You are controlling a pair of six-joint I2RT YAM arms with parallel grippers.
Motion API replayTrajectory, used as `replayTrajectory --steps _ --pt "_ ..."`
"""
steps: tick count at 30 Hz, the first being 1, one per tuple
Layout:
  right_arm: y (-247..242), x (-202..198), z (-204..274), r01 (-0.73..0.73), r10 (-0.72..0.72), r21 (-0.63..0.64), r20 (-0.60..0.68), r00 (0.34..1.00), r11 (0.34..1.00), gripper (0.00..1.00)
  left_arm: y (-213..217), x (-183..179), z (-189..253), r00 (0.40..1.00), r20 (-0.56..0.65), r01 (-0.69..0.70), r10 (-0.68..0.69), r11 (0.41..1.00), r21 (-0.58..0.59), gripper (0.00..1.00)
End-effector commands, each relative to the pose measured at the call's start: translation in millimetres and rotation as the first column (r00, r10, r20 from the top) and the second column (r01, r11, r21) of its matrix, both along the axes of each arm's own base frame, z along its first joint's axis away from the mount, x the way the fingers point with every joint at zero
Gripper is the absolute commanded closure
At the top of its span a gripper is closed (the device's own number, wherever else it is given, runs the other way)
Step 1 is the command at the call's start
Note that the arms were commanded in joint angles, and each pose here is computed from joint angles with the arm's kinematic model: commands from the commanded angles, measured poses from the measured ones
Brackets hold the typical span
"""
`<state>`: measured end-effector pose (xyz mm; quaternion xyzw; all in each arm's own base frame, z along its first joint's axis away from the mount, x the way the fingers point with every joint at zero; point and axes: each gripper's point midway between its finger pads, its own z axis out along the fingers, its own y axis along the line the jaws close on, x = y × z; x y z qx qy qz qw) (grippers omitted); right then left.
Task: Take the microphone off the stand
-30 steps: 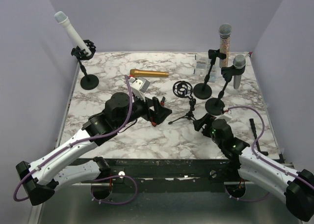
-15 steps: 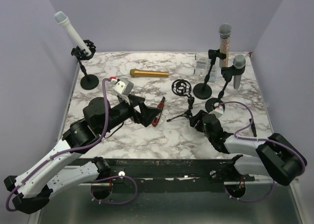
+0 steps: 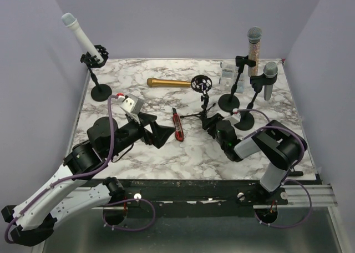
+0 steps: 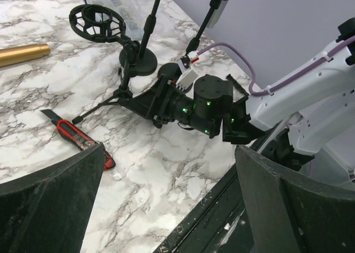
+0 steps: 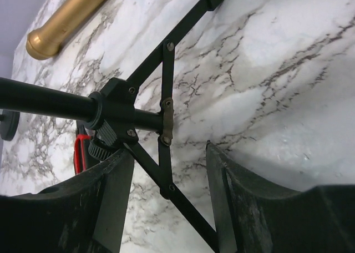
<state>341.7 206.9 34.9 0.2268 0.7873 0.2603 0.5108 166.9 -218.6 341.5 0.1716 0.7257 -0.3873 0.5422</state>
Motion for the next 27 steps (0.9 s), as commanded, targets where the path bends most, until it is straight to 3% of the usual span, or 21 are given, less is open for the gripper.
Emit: replayTrajectory --steps 1,7,15,21,27 --pt "-8.3 6.8 -17.2 0.080 -0.081 -0.031 -0.028 0.996 0.996 0.43 14.8 0.8 -6.3 0.999 -0.010 -0.053 0.054 0.998 0.018 0.01" --pt "-12.0 -6.4 -13.5 0.041 -0.044 -0.055 -0.049 0.998 0.998 0.35 20.8 9.6 -26.5 0.993 -0.036 -0.105 0.109 0.990 0.096 0.01" --pt "-39.6 -64.5 -7.7 -0.007 0.000 -0.046 -0.155 0.988 0.999 0.13 11.9 20.6 -26.1 0.992 -0.037 -0.114 0.118 0.988 0.107 0.01" --pt "-47.4 -95.1 34.9 -0.081 0.081 0.005 -0.120 0.990 0.997 0.10 -20.7 22.1 -16.7 0.997 -0.069 -0.014 0.017 0.999 0.032 0.01" --pt "-112.9 -94.4 105.0 0.188 -0.186 -0.040 0.047 0.982 0.981 0.19 -38.5 15.2 -15.4 0.993 -0.095 0.061 -0.065 0.997 -0.041 0.01"
